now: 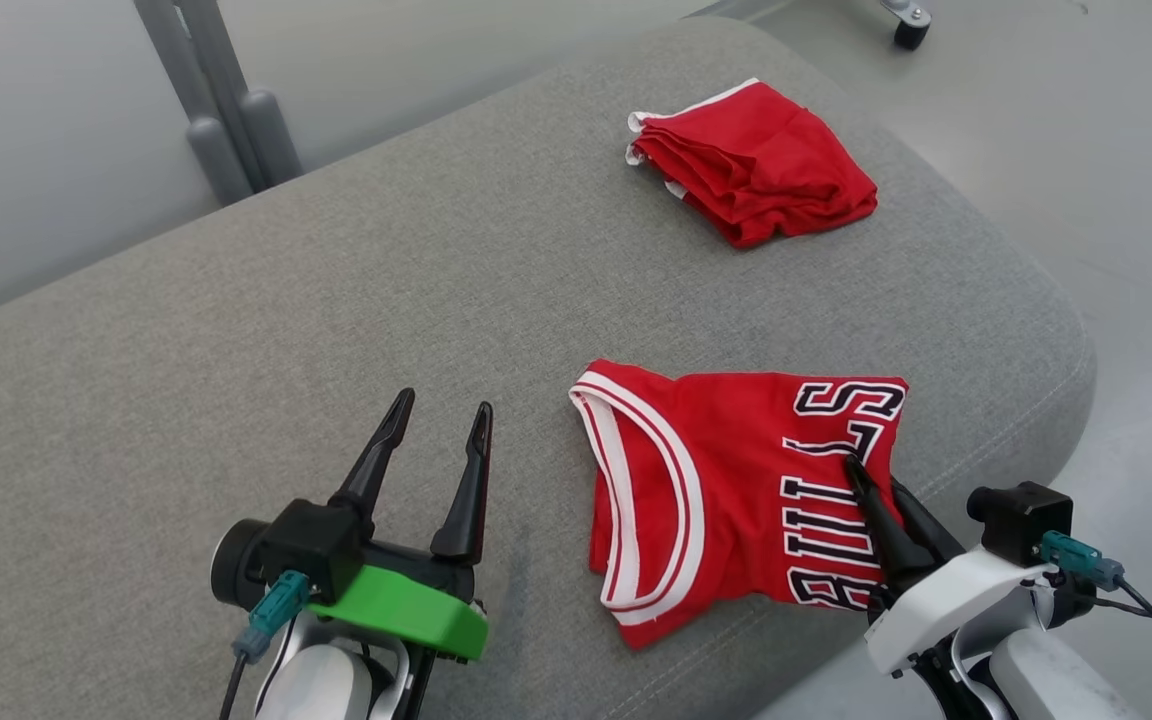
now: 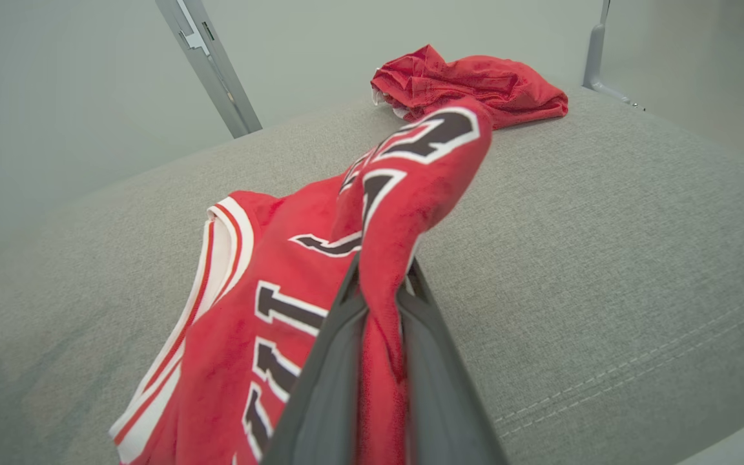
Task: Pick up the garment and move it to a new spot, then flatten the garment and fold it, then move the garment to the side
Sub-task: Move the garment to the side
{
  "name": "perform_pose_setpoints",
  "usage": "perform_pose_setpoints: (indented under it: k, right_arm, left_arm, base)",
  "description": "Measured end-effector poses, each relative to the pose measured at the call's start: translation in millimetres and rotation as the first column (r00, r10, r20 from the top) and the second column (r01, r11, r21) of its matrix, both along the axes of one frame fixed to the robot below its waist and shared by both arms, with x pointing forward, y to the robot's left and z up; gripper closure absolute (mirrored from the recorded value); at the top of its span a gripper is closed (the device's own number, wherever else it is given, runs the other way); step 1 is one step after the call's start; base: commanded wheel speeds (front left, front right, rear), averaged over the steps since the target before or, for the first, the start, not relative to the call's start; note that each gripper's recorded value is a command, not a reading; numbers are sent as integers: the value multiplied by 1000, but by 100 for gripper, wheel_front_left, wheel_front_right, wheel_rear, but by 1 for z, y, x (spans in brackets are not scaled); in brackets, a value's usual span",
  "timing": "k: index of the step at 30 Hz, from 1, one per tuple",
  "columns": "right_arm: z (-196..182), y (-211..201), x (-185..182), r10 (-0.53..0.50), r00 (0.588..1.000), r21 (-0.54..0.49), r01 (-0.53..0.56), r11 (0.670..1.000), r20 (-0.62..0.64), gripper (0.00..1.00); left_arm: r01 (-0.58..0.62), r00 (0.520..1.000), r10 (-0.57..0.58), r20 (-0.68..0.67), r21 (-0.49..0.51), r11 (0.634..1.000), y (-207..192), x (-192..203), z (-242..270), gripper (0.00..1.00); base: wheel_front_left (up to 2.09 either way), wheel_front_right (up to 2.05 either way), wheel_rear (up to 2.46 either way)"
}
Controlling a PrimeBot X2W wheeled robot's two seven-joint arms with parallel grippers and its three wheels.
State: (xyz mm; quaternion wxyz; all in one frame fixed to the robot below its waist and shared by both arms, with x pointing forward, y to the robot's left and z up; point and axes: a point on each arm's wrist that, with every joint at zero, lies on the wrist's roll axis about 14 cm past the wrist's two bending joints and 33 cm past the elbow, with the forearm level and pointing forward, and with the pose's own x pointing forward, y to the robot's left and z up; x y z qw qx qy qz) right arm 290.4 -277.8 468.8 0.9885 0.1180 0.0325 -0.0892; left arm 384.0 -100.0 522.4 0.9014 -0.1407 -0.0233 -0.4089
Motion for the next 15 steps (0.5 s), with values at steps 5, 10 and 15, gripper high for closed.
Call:
perform_pose_setpoints:
  k: [5, 10, 15]
  right_arm:
    - [-11, 0, 2, 2, 999, -11, -3, 1000, -47, 100]
    - [4, 5, 38, 86, 996, -90, -88, 992, -27, 100]
    - [30, 4, 83, 166, 986, -200, -162, 966, 4, 100]
  left_arm:
    - [29, 999, -30, -26, -42, 999, -11, 4, -1, 0]
    - [13, 1000, -13, -16, -46, 999, -5, 9, 1, 0]
    - [-19, 1000, 18, -23, -30, 999, 7, 16, -7, 0]
  base:
    - [0, 0, 0]
    - [0, 0, 0]
    - [0, 0, 0]
